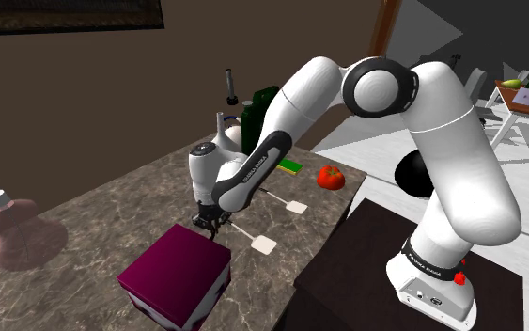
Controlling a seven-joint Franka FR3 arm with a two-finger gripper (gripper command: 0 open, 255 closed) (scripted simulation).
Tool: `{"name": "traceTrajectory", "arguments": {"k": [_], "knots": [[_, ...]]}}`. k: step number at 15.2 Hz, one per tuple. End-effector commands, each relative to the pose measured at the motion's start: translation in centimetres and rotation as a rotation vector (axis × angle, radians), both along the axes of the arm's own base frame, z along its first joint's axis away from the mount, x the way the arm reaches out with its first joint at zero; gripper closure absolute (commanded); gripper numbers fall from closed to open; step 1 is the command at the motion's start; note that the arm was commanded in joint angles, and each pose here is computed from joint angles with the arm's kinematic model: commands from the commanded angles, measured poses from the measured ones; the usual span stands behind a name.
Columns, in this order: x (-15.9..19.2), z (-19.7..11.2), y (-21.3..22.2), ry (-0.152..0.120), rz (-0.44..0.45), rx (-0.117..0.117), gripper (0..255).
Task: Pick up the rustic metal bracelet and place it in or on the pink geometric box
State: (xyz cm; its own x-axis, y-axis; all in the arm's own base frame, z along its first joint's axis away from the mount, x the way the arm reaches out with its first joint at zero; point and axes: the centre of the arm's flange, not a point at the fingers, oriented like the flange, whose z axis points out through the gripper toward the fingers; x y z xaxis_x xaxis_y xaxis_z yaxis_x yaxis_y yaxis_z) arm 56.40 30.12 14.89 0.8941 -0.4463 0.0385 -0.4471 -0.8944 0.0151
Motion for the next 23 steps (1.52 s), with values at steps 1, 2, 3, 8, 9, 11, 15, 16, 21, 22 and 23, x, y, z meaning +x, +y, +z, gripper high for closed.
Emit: {"name": "traceTrajectory", "arguments": {"k": [1,2,3,8,9,11,15,16,21,22,23], "knots": [[0.0,0.9,-0.1,0.002,0.000,-0.001,255],[0.0,1.4,-0.1,0.002,0.000,-0.001,255],[0.0,1.9,-0.1,0.002,0.000,-0.001,255],[0.0,4.6,-0.1,0.002,0.000,-0.001,255],[0.0,5.1,-0.1,0.002,0.000,-0.001,255],[0.0,6.2,-0.1,0.002,0.000,-0.001,255],[0.0,8.3,-0.1,0.002,0.000,-0.001,255],[0.0,8.8,-0.1,0.002,0.000,-0.001,255],[0.0,11.4,-0.1,0.002,0.000,-0.001,255],[0.0,12.0,-0.1,0.002,0.000,-0.001,255],[0.0,12.5,-0.1,0.002,0.000,-0.001,255]]}}
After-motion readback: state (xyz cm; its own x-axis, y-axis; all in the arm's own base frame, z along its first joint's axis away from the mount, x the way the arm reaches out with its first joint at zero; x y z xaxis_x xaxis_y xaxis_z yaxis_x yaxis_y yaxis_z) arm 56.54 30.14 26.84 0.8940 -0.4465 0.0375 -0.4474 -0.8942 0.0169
